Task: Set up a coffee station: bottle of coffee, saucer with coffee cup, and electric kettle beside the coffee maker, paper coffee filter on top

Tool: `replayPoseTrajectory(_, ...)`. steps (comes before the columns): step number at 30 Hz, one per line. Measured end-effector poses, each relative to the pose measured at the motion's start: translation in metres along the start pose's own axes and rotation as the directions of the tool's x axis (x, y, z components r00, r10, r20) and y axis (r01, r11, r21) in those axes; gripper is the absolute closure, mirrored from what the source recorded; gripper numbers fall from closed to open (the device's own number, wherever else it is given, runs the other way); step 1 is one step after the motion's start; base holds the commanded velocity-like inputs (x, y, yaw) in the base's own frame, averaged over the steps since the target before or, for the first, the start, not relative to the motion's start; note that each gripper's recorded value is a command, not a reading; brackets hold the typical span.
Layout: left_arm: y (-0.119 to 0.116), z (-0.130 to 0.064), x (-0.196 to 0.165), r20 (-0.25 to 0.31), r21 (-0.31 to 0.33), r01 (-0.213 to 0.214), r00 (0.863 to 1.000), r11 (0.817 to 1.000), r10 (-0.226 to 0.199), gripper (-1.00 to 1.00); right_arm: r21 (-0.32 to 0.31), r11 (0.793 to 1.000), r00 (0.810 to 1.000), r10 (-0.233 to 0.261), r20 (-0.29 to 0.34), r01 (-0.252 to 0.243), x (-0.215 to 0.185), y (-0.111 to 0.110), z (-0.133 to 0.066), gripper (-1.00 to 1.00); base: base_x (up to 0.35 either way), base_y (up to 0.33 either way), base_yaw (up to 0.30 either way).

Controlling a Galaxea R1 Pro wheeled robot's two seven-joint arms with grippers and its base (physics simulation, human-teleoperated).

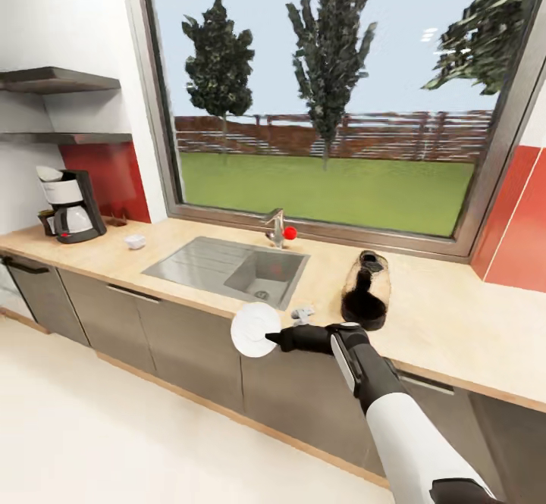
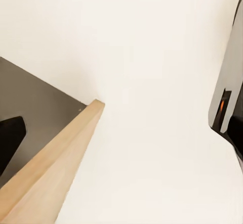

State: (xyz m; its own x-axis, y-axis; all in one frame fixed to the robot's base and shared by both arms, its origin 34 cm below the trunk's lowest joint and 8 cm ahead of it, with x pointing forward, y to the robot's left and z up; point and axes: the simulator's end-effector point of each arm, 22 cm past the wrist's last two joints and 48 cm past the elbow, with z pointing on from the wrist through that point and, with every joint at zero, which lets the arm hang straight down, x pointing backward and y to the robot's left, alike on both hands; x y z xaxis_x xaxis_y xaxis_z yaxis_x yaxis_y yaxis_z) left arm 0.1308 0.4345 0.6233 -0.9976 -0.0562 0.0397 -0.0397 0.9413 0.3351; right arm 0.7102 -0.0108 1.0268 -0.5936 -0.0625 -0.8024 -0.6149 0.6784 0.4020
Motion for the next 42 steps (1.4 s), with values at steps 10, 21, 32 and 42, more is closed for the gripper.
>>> replayPoseTrajectory(10, -0.0006, -0.0001, -0.0004, 0.002, 0.001, -0.001, 1.000, 1.000, 0.001, -1.00, -0.001, 1.000, 1.000, -0.001, 0.000, 0.001, -0.0001, 0.0005, -0.0002, 1.00, 0.197, 0.287, 0.278)
replayPoseTrajectory(21, 0.0000, -0.0002, -0.0017, 0.006, 0.000, -0.004, 1.000, 1.000, 0.004, -1.00, -0.002, 1.000, 1.000, -0.001, -0.002, 0.001, 0.0006, 0.0009, 0.0000, 1.00, 0.300, 0.160, 0.277)
replayPoseTrajectory(32, 0.0002, -0.0002, -0.0024, 0.007, 0.000, 0.002, 1.000, 1.000, -0.002, -1.00, -0.001, 1.000, 1.000, 0.000, -0.001, 0.000, 0.0006, 0.0007, -0.0001, 1.00, 0.324, 0.120, 0.247)
replayPoseTrajectory(42, 0.0002, -0.0002, -0.0020, 0.006, 0.000, 0.002, 1.000, 1.000, -0.002, -1.00, 0.000, 1.000, 1.000, -0.001, -0.001, 0.001, 0.0006, 0.0004, -0.0002, 1.00, 0.307, 0.200, 0.070)
